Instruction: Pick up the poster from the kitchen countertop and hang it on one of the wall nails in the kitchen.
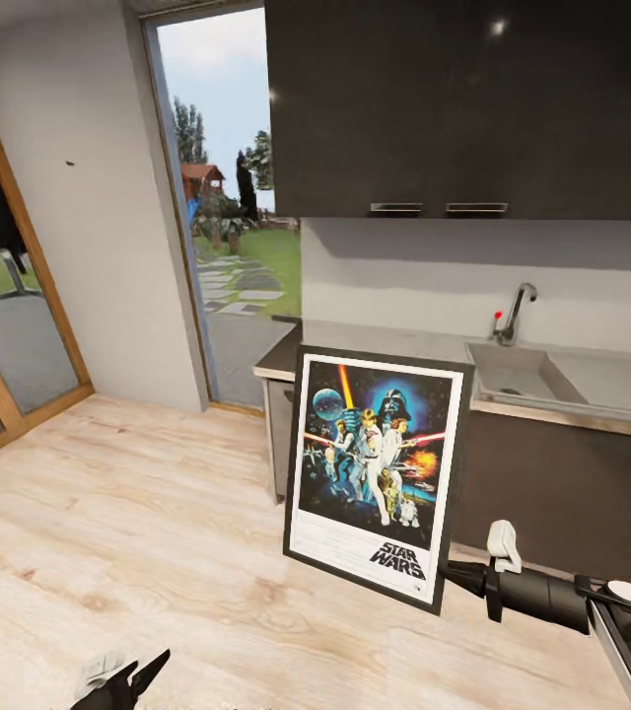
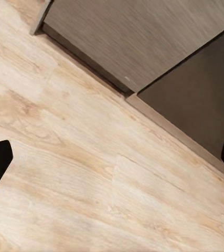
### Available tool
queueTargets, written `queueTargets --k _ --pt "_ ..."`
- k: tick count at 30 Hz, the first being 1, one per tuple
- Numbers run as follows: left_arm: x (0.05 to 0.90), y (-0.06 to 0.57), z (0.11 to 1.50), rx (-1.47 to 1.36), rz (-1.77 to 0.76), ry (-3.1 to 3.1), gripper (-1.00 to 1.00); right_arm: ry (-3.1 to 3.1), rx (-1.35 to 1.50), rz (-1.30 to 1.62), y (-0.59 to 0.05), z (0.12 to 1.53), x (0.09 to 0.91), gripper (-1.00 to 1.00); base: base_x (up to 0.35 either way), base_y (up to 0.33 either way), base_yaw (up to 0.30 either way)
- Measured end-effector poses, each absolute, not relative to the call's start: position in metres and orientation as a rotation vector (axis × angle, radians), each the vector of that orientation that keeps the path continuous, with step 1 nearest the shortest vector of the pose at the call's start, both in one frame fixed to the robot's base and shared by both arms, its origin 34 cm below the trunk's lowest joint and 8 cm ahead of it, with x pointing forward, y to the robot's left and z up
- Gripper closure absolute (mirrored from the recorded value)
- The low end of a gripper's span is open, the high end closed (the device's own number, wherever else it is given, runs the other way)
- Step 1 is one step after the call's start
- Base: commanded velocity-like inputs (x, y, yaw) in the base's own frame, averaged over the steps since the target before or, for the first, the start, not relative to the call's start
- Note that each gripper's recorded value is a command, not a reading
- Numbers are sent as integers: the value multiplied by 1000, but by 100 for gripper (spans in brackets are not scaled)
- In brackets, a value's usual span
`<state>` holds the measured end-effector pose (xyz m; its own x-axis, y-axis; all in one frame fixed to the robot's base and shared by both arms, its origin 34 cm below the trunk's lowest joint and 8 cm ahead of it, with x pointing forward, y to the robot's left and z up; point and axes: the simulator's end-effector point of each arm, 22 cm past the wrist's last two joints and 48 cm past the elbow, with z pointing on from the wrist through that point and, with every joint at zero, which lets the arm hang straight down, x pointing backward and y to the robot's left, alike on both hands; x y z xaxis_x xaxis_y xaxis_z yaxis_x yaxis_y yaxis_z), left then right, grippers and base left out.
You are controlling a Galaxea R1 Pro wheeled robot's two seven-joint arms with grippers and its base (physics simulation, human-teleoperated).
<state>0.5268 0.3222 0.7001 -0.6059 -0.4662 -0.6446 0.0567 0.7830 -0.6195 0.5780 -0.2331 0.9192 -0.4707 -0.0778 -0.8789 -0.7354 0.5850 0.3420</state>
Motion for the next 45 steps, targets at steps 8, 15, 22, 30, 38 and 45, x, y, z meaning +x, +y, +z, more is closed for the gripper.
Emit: queueTargets --k 8,15,22,30,38,45 --pt "527 322 703 -304 -766 2104 -100 1918 -652 923 -233 922 578 100 1 1 226" --pt "526 321 711 -305 -765 2104 -100 1918 -652 924 -233 930 576 100 0 0 32" --pt "514 336 702 -361 -672 2159 -100 1918 -651 922 -234 939 575 100 0 0 2" --pt "485 333 693 -396 -648 2206 -100 1917 -651 925 -234 949 573 100 0 0 0" --pt "481 325 699 -401 -660 2209 -100 1917 -651 926 -234 958 571 100 0 0 0" --pt "479 318 706 -405 -672 2207 -100 1916 -652 928 -234 965 569 100 0 0 0"
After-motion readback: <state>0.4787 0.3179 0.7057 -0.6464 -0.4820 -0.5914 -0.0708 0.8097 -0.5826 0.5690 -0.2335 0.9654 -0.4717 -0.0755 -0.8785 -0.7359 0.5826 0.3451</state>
